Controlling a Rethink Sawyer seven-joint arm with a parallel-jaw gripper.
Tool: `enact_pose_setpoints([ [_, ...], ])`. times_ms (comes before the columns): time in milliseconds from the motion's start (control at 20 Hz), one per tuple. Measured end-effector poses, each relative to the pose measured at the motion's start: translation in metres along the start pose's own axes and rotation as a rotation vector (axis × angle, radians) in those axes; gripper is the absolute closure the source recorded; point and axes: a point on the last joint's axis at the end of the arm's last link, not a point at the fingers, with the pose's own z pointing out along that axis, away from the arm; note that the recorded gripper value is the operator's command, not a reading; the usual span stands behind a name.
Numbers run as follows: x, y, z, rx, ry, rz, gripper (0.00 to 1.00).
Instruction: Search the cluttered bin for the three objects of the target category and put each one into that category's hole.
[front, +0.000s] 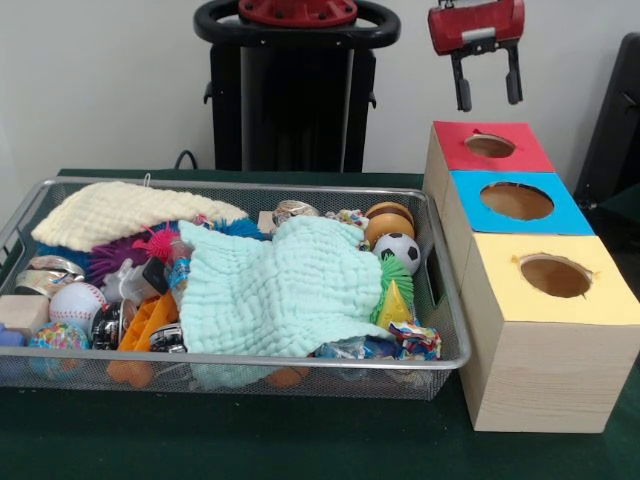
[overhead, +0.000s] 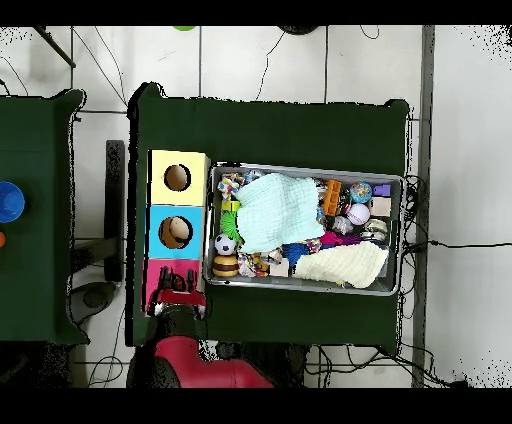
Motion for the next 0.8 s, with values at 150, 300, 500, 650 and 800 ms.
enact_pose_setpoints([
  [150, -0.009, 0.001, -0.008, 0.004, 0.012, -0.006, 0.00],
  [300, -0.019, 0.002, -0.019, 0.014, 0.036, -0.014, 0.00],
  [500, -0.031, -0.002, -0.032, 0.034, 0.054, -0.015, 0.00],
  [650, -0.043, -0.013, -0.040, 0.063, 0.048, 0.002, 0.00],
  [800, -0.052, -0.022, -0.042, 0.089, 0.025, 0.025, 0.00],
])
